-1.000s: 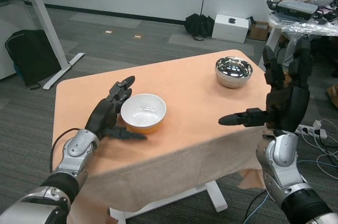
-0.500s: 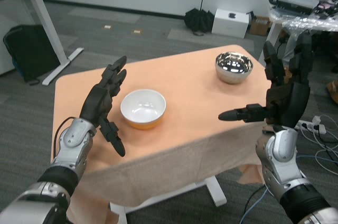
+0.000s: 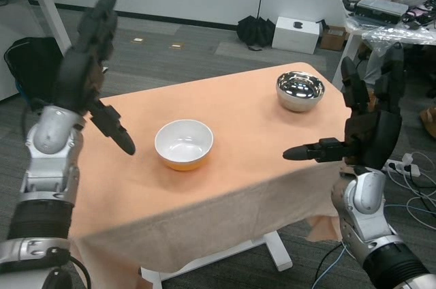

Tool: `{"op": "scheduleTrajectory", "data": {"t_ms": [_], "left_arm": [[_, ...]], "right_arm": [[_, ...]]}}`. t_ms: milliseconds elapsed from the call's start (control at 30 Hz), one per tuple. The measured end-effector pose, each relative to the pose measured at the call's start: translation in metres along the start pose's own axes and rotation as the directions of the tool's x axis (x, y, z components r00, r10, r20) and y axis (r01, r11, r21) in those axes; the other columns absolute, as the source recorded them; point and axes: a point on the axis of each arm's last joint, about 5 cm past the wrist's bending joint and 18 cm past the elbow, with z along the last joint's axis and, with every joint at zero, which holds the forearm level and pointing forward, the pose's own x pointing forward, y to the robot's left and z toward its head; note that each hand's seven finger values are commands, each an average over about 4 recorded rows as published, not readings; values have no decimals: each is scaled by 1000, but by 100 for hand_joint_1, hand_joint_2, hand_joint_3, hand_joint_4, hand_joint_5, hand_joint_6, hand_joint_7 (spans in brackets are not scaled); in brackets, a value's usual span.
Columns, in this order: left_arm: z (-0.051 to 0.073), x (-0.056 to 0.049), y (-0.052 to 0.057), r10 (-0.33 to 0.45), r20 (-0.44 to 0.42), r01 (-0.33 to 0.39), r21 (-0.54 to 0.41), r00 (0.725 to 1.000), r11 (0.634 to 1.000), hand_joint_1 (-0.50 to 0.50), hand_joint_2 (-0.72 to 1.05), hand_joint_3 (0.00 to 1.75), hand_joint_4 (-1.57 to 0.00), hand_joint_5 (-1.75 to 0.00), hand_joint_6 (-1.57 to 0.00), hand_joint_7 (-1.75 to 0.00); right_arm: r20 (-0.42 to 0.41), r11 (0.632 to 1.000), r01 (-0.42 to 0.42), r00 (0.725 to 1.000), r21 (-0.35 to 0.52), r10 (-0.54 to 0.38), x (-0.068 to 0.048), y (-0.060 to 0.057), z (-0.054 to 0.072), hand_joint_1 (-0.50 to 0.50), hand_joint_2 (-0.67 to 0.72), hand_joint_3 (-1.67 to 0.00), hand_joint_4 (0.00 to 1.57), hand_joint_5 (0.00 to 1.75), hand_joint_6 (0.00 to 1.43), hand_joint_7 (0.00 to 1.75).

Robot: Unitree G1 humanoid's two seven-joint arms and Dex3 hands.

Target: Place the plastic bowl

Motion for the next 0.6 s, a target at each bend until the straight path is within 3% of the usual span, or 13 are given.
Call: {"op": "scheduleTrajectory", "data": {"t_ms": [100,367,600], "left_arm": [[7,1,3,3,20,-4,14,1000,1000,-48,-64,7,0,0,0,-14],[7,1,0,-5,12,5,8,1000,1000,-48,-64,7,0,0,0,-14],[5,0,-2,-11,4,11,-2,1000,1000,-48,-64,2,0,0,0,-14]], "right_arm": [[0,1000,0,1000,0,0,0,0,0,-33,34,0,48,0,0,0],[9,1000,-19,1000,0,19,4,2,1,-38,34,0,48,0,0,0],[2,997,-82,997,-7,82,11,5,3,-42,47,0,26,0,0,0]]}}
